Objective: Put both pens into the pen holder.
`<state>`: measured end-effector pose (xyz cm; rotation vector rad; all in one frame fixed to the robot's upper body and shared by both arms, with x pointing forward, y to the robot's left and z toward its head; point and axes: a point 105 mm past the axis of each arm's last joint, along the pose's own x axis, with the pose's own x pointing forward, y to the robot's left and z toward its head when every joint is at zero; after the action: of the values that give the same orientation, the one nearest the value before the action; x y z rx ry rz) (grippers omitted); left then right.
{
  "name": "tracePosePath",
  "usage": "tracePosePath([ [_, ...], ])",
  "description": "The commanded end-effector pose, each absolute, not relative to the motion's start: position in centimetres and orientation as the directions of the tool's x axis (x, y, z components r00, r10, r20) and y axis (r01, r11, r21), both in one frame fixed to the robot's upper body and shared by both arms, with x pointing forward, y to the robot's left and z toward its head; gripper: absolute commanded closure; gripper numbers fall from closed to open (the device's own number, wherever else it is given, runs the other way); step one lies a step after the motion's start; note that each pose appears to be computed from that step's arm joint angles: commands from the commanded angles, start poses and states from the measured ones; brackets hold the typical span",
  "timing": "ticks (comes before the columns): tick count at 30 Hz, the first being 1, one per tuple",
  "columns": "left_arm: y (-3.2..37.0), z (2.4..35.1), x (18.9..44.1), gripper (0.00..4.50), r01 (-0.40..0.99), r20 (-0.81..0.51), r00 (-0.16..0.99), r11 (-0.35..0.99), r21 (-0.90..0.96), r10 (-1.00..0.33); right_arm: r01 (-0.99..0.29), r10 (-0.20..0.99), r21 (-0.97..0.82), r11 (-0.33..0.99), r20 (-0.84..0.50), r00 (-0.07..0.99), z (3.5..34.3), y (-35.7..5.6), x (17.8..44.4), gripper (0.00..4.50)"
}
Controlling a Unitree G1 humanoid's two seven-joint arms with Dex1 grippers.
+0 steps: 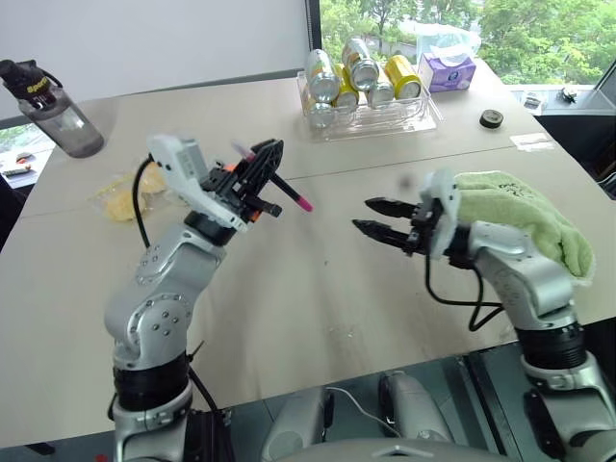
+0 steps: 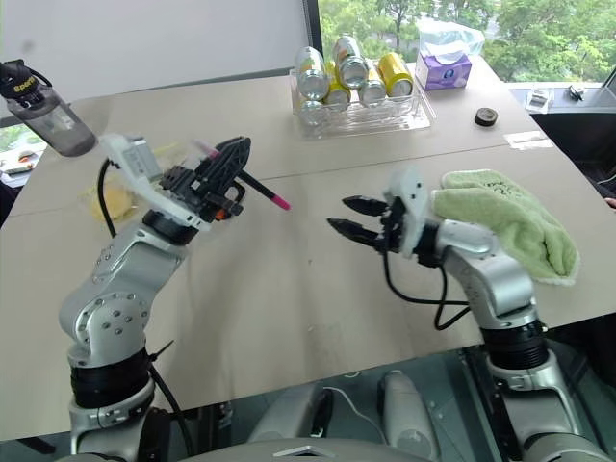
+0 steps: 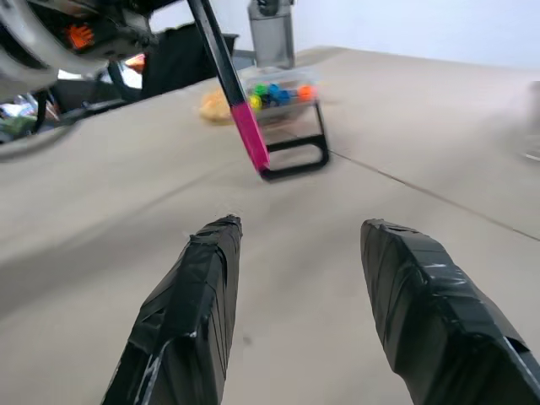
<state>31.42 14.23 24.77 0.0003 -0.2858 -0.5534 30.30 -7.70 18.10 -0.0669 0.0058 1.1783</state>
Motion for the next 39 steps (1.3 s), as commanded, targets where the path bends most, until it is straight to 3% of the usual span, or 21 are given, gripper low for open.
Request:
tracePosePath([
  [1,14.0,26.9,32.6,4.48,0.351,0.237,0.834,0.81,0.47,-0.498,-0.947,0.949,-0.075,0.313,0.001,0.314,20.7,-9.5,29.1,2.08],
  [4,14.3,28.2,33.3,4.48,0.192,0.225,0.857,0.692,0.696,-0.464,-0.942,0.948,-0.108,0.317,0.024,0.316,22.3,-10.7,29.2,2.08],
  [7,14.9,28.8,33.9,4.48,0.059,0.237,0.884,0.6,0.798,-0.403,-0.937,0.948,-0.144,0.319,0.069,0.312,24.1,-11.5,29.3,2.08],
  [13,15.8,26.8,34.4,4.48,0.003,0.171,0.919,0.44,0.898,-0.356,-0.931,0.943,-0.167,0.325,0.139,0.304,26.2,-11.5,29.6,2.08],
  [39,18.9,23.0,36.5,4.48,0.009,0.158,0.94,0.486,0.874,-0.301,-0.931,0.948,-0.191,0.312,0.12,0.293,25.7,-10.7,29.4,2.08],
])
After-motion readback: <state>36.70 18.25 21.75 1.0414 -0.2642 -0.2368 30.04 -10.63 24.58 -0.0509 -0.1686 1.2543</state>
